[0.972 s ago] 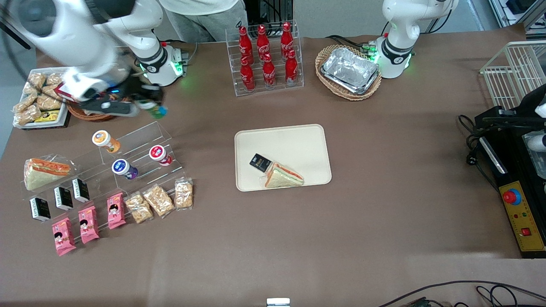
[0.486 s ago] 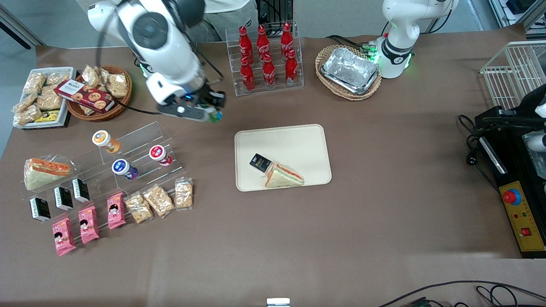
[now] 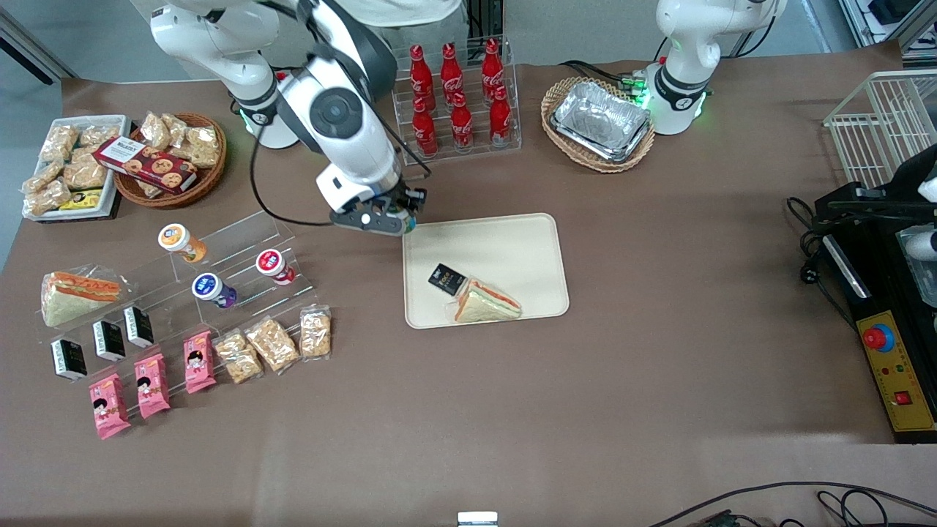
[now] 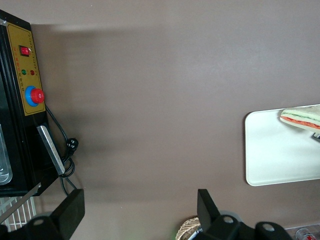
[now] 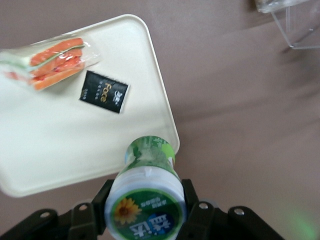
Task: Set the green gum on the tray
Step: 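Carry the green gum bottle over to the cream tray, then lower the bottle onto the tray beside the black card and release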
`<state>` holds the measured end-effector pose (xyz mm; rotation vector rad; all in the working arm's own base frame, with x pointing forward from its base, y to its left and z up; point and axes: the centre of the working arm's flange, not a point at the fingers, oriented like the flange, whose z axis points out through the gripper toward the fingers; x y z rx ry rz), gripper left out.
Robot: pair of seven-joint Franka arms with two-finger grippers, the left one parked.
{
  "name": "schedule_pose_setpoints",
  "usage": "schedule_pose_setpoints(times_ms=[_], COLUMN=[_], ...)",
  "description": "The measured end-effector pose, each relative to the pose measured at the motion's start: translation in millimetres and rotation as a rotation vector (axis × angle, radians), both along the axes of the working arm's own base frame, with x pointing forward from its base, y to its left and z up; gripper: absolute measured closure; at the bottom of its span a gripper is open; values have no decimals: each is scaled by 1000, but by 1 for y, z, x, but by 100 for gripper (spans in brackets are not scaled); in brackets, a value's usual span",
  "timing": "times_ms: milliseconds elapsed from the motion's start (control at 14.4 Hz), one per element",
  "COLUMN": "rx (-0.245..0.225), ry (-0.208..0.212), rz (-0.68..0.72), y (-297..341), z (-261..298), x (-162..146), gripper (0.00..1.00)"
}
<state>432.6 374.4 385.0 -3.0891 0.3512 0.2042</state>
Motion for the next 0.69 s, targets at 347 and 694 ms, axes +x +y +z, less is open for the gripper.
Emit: schedule_pose_setpoints(times_ms=[347, 694], rx=[-17, -19], ry=[-2, -13], rz=[14, 14], y=[18, 26], z=[-83, -127], x=[0, 1], gripper=[41, 41])
